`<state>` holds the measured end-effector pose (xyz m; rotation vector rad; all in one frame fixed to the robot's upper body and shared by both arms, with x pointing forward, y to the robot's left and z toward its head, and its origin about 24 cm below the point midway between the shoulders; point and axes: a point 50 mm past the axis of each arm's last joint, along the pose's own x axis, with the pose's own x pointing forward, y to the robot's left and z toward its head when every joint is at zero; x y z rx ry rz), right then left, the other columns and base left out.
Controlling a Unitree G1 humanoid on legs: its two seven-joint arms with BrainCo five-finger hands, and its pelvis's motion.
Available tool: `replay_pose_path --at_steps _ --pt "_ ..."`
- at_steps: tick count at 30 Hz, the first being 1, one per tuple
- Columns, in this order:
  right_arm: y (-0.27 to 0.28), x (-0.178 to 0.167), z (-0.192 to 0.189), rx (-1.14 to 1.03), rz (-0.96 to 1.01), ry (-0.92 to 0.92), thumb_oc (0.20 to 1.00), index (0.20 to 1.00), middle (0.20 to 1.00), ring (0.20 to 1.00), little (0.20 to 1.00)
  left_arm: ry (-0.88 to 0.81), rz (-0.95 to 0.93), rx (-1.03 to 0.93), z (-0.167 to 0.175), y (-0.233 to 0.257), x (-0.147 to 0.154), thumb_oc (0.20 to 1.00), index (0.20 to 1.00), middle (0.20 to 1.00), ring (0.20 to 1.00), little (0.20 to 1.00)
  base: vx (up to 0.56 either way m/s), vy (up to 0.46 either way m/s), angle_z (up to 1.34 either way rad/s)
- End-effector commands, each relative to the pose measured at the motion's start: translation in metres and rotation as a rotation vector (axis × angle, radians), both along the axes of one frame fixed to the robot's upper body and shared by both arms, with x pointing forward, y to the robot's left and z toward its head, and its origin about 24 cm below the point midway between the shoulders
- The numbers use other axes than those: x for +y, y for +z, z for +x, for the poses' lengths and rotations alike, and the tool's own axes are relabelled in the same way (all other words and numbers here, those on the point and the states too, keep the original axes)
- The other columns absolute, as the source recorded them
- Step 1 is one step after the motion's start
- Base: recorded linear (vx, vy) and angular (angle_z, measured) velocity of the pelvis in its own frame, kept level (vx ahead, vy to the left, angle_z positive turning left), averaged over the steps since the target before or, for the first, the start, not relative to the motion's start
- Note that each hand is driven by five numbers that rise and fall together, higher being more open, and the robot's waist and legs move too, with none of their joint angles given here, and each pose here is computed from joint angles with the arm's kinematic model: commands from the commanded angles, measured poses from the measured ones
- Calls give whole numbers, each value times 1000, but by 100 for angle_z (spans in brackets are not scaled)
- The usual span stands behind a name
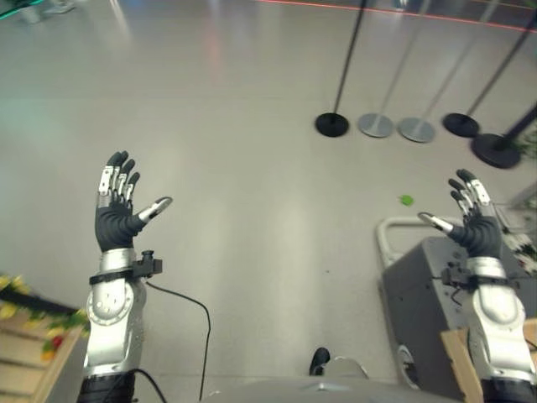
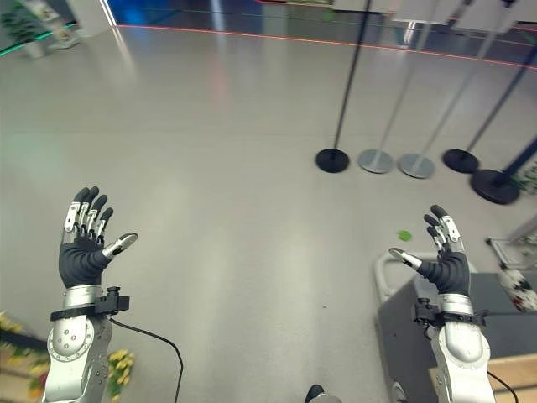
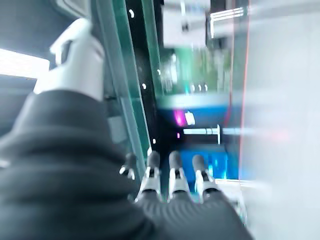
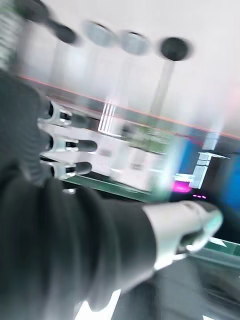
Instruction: Pick up the fruits from the basket on one side to the basket on the other side
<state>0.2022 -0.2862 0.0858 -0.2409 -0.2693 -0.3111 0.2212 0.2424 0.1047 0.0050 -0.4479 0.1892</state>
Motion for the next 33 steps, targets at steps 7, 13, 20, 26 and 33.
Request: replay_pose_path --at_steps 7,13,20,26,33 --pt "45 12 15 -214 -86 97 1000 1000 1000 1000 1000 -157 27 -137 9 28 -24 1000 1000 1000 1000 1000 130 -103 -120" --pt "37 17 13 -169 -95 142 1000 1000 1000 1000 1000 -175 25 -130 8 25 -27 1000 1000 1000 1000 1000 225 93 -146" --pt "38 27 14 -150 -112 214 1000 1000 1000 1000 1000 -237 28 -134 14 27 -34 1000 1000 1000 1000 1000 164 292 -151" --pt "30 36 28 -135 -54 221 1000 1000 1000 1000 1000 -194 43 -146 13 31 -27 1000 1000 1000 1000 1000 -30 235 -173" --pt "16 50 37 -86 11 262 1000 1000 1000 1000 1000 -80 85 -118 0 28 -6 1000 1000 1000 1000 1000 -125 38 -156"
